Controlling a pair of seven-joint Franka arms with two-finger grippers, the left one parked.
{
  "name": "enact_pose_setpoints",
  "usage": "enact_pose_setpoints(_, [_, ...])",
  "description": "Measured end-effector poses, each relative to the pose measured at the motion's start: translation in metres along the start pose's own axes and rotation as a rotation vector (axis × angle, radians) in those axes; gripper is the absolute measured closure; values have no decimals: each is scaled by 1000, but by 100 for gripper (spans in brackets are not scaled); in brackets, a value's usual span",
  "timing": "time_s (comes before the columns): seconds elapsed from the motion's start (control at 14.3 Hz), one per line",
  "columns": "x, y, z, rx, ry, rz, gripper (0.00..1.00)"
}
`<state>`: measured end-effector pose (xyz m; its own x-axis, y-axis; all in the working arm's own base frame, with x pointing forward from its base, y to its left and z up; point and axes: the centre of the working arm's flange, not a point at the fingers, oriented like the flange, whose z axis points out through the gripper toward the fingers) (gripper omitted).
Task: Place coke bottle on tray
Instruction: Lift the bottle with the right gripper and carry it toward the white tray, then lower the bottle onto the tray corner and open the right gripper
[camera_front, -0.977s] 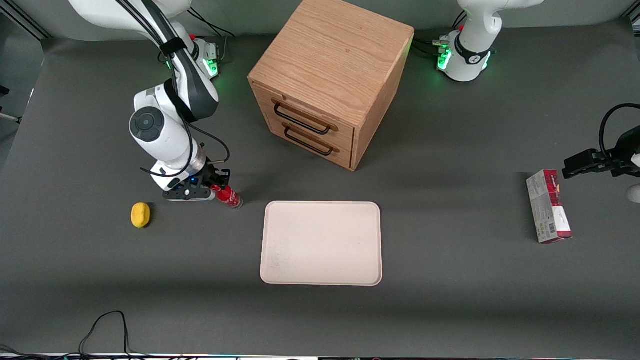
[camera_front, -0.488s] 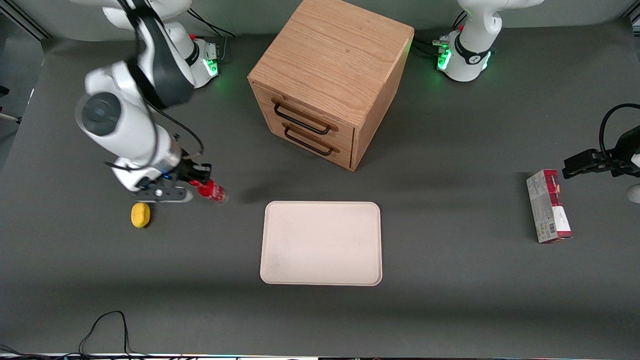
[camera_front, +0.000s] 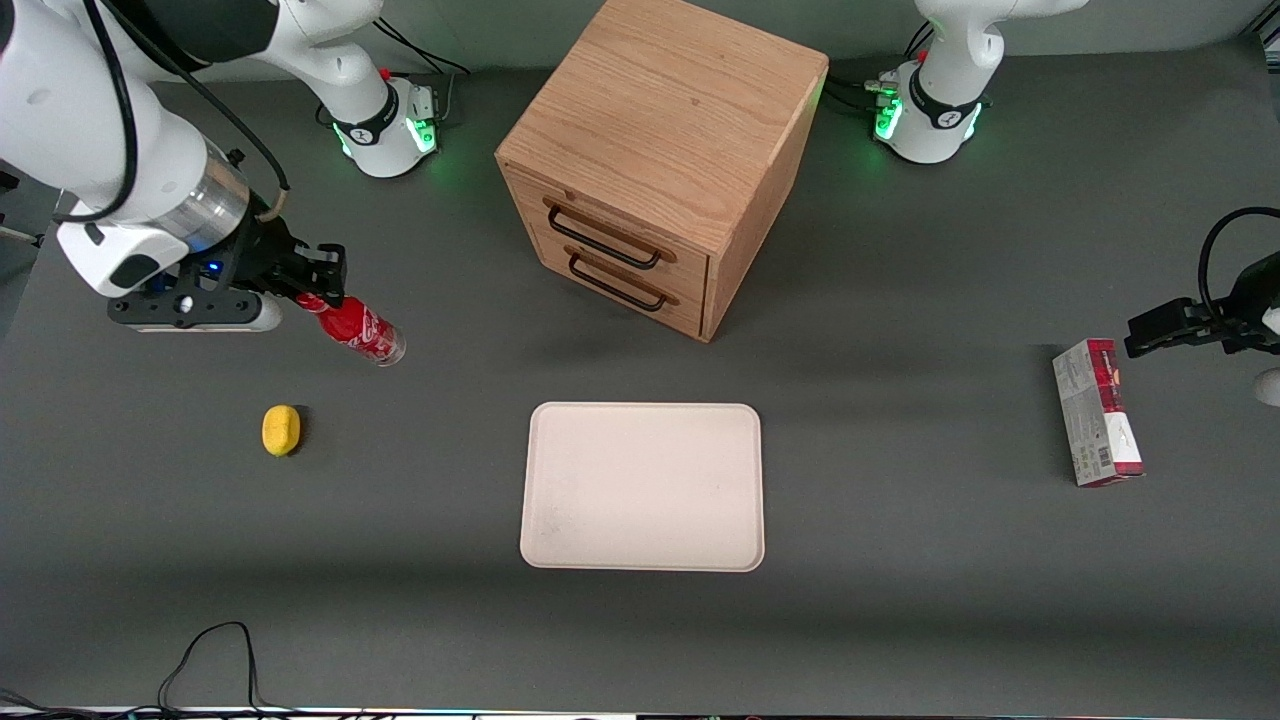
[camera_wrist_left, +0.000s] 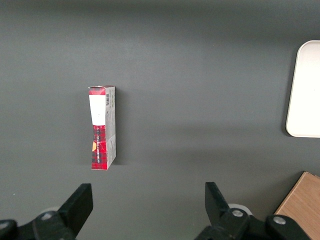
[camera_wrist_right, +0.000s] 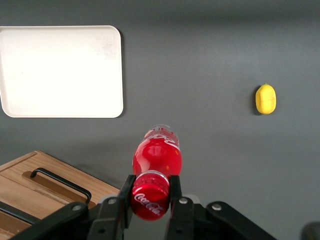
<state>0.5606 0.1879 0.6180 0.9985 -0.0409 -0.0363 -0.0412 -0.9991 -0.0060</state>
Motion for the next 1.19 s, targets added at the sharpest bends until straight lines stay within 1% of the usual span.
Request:
enact_pose_setpoints(0.07, [3,-3,2,0,0,-2,69])
enact_pose_setpoints(0.21, [18,-15,2,9,17,-15,69])
enact_pose_setpoints(0.42, [48,-57,11,41,45,-66,69])
enact_pose_setpoints(0.56, [63,-89,28,63,43,-107,69])
enact_pose_setpoints(0.63, [67,-105,37,64,45,-130,69])
enact_pose_setpoints(0.84, [60,-155,54,35,71,-202,69])
enact_pose_setpoints(0.98, [62,-168,63,38,88,-217,69])
enact_pose_setpoints(1.19, [90,-169,110,41,93,-199,69])
